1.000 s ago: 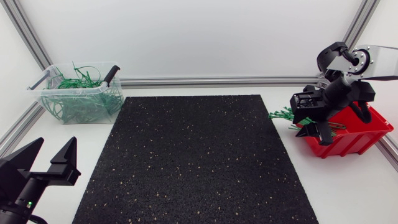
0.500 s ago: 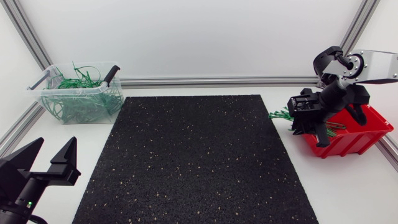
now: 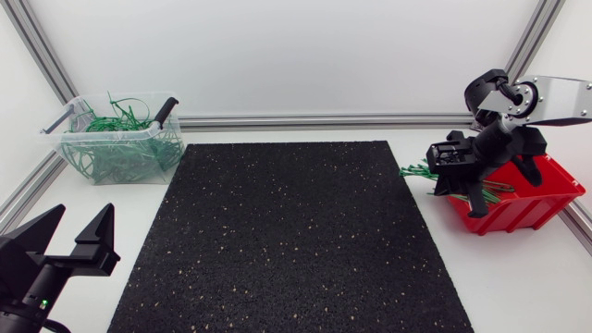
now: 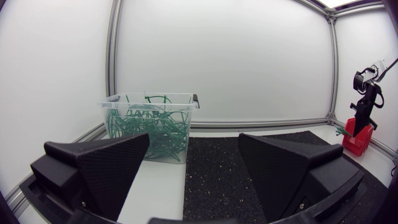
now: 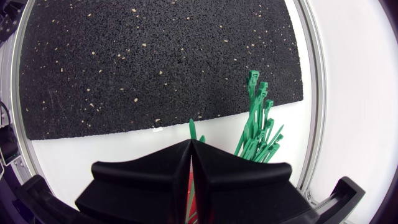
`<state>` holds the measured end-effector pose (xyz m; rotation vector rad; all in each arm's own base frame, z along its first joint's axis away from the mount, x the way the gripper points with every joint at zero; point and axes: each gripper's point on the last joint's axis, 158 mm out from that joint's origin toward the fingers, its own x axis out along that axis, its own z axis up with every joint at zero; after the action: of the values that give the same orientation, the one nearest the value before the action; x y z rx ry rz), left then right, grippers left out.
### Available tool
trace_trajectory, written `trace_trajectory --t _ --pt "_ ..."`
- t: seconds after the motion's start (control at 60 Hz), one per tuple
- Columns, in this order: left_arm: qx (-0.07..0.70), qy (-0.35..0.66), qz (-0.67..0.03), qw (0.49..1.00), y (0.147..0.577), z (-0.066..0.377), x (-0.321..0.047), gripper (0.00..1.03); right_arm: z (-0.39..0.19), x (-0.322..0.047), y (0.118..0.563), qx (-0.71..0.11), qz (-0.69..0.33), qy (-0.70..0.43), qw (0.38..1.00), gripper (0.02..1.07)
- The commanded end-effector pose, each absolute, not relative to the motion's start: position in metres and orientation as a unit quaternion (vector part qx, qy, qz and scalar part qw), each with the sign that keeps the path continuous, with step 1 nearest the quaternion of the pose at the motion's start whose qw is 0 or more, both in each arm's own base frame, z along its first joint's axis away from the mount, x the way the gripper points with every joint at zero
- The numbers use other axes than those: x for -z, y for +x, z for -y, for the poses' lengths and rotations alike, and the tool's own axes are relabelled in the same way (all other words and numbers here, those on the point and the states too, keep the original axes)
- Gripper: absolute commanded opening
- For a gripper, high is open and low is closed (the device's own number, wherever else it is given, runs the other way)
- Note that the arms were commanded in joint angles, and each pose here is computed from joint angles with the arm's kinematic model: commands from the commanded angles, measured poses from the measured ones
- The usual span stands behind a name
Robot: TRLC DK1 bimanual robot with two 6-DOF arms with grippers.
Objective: Take a green cable tie from the red box, thread the tail through the head to close it, then place it in the transparent bin on the left.
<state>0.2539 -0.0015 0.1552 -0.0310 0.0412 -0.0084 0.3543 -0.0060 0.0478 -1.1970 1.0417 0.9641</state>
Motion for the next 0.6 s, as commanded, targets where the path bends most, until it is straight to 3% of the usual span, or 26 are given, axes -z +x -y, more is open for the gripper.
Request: trace_trajectory --t 0.0,0.5,0.583 --pt "0.007 -0.024 -0.058 0.998 0.255 0.003 -0.127 0.99 0.007 -0.047 0.345 -0.416 -0.454 -0.513 0.598 0.08" --pt "0.004 -0.024 -0.057 0.998 0.255 0.002 -0.128 0.99 0.011 -0.076 0.327 -0.398 -0.437 -0.531 0.607 0.08" --pt "0.003 -0.024 -0.057 0.998 0.255 0.001 -0.128 0.99 0.016 -0.078 0.333 -0.39 -0.435 -0.533 0.612 0.2"
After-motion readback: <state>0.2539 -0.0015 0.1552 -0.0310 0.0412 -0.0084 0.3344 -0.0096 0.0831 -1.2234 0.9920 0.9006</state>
